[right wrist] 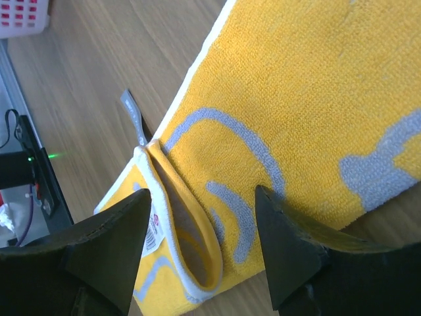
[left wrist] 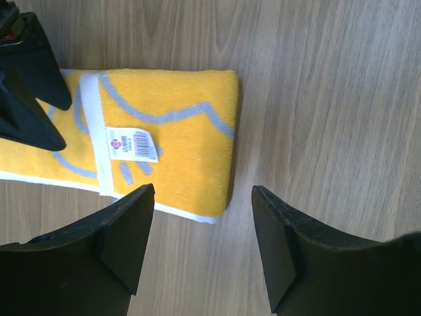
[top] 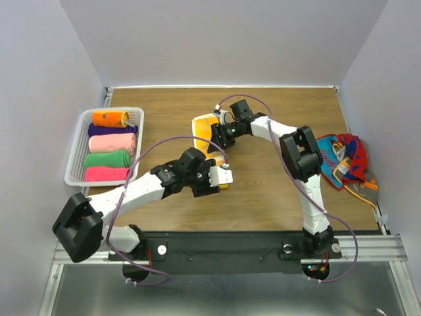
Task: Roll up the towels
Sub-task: Roll the towel
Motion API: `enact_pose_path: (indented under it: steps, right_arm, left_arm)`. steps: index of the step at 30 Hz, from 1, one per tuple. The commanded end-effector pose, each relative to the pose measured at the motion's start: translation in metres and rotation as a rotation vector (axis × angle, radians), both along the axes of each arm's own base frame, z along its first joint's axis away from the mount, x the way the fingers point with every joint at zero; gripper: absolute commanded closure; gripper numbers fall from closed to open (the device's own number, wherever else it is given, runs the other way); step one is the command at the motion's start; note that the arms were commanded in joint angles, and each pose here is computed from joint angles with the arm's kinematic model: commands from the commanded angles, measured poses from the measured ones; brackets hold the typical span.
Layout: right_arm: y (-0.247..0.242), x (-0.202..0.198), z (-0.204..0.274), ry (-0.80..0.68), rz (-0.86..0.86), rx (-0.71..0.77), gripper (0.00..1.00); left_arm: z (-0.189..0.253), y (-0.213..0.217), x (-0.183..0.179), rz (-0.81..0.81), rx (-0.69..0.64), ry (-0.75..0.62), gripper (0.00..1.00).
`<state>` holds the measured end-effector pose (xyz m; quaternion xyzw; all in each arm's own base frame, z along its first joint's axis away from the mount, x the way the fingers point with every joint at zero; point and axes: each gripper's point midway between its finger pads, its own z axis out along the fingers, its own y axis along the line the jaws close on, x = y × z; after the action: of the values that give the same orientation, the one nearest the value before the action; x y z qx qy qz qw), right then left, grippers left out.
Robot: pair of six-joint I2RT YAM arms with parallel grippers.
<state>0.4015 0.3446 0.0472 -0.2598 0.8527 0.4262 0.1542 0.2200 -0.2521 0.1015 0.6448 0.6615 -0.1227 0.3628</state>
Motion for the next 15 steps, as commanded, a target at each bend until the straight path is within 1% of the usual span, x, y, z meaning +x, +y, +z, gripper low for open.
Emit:
enact_pose_path:
  steps: [1,2,6,8,11,13,14,15]
  right_arm:
    - [-0.019,-0.019,-0.012,-0.002,-0.002,-0.095,0.3]
    - [-0.023,-0.021,-0.011,-0.013,0.0,-0.102,0.29]
    - [-0.029,-0.019,-0.009,-0.037,-0.009,-0.119,0.29]
    - [-0.029,-0.017,-0.005,-0.048,-0.009,-0.118,0.27]
    - [-0.024,-0.011,0.007,-0.069,-0.004,-0.096,0.23]
    - [-0.02,-0.006,0.023,-0.095,-0.003,-0.072,0.16]
    - [-0.018,-0.005,0.031,-0.108,0.001,-0.059,0.16]
    - [-0.018,-0.004,0.043,-0.127,0.0,-0.048,0.14]
  left_arm:
    - [-0.007,-0.001,-0.009,-0.074,0.04,-0.029,0.28]
    - [-0.012,-0.002,-0.015,-0.105,0.066,-0.041,0.28]
    - [-0.039,0.004,-0.024,-0.133,0.154,-0.025,0.28]
    - [-0.044,0.004,-0.023,-0.135,0.17,-0.035,0.28]
    - [-0.049,0.005,-0.017,-0.135,0.194,-0.064,0.28]
    - [-0.054,0.007,-0.011,-0.135,0.22,-0.083,0.29]
    - [-0.055,0.007,-0.011,-0.14,0.225,-0.084,0.29]
    - [-0.056,0.008,-0.009,-0.137,0.235,-0.097,0.3]
